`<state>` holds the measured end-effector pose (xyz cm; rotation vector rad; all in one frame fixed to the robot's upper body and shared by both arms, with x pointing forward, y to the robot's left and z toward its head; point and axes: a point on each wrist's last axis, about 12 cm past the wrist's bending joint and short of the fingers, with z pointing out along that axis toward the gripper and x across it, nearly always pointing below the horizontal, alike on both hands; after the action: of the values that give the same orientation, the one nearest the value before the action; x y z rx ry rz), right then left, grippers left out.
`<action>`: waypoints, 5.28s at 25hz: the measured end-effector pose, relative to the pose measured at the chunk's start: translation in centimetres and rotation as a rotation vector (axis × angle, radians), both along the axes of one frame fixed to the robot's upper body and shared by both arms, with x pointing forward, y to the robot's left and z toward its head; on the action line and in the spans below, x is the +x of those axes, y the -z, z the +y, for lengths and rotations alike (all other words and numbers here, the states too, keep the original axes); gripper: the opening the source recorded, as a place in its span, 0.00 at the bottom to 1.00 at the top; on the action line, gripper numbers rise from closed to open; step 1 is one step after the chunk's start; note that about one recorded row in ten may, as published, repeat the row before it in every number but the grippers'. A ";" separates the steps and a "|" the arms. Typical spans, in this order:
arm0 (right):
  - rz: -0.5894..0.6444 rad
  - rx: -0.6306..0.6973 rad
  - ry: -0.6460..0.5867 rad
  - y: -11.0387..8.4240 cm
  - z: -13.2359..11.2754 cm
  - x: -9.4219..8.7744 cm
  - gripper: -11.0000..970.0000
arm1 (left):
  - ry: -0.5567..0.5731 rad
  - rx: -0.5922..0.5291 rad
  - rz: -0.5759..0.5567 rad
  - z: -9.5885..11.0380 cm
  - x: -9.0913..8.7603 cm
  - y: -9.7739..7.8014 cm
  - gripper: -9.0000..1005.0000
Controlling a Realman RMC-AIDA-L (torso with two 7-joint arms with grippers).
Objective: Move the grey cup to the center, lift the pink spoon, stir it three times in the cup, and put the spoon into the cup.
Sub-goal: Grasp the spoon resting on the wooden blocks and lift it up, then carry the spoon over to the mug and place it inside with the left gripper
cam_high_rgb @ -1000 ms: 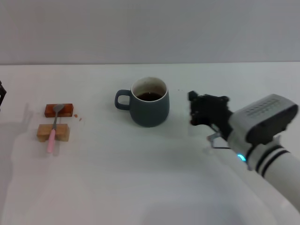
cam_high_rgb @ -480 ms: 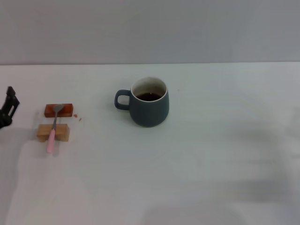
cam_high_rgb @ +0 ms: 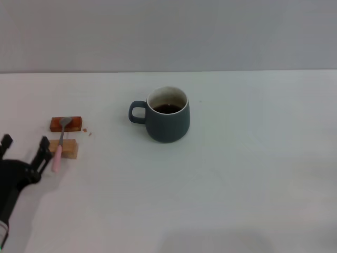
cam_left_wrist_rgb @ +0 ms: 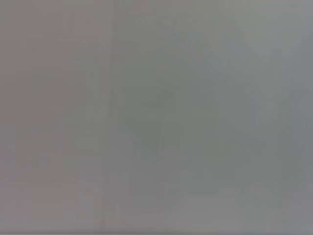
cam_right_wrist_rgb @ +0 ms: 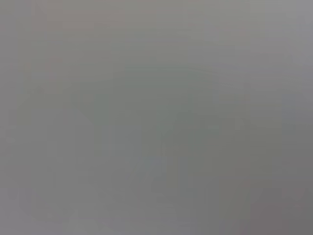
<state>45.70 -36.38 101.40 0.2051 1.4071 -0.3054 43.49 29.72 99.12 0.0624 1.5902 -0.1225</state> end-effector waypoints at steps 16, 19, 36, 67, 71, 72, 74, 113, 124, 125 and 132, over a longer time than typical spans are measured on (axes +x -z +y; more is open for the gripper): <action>-0.003 -0.001 0.005 -0.2 -0.1 0.6 0.01 | 0.115 0.059 0.061 -2.6 -0.6 1.0 0.84; -0.002 -0.002 0.002 -0.2 -0.1 0.5 0.01 | 0.116 0.071 0.085 -2.5 -0.2 1.2 0.84; -0.005 -0.006 0.000 -0.1 -0.1 0.2 0.01 | 0.075 0.089 0.147 -1.9 0.7 1.8 0.84; -0.008 -0.014 -0.004 -0.3 -0.2 0.5 0.01 | 0.061 0.079 0.169 -2.0 1.5 1.8 0.55; -0.008 -0.014 -0.003 -0.3 -0.2 0.4 0.01 | 0.064 0.080 0.170 -2.1 1.5 1.8 0.54; -0.007 -0.014 -0.003 -0.3 -0.2 0.4 0.01 | 0.065 0.079 0.170 -2.1 1.5 1.8 0.54; -0.006 -0.014 -0.002 -0.3 -0.2 0.3 0.01 | 0.066 0.077 0.171 -2.1 1.5 1.8 0.53; -0.012 -0.016 0.007 -0.1 -0.5 -0.5 0.01 | 0.092 0.070 0.135 -2.8 1.7 1.3 0.17; -0.015 -0.018 0.008 -0.1 -0.4 -0.7 0.01 | 0.146 0.047 0.037 -3.9 2.2 -0.2 0.15; -0.015 -0.018 0.008 -0.1 -0.4 -0.7 0.01 | 0.146 0.047 0.037 -3.9 2.2 -0.2 0.15; -0.015 -0.020 0.008 -0.1 -0.5 -0.7 0.01 | 0.215 0.058 0.021 -4.2 5.2 -2.9 0.15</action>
<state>45.01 -36.83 101.54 0.1967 1.3886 -0.3239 48.71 25.54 102.07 0.2784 1.6051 -0.2456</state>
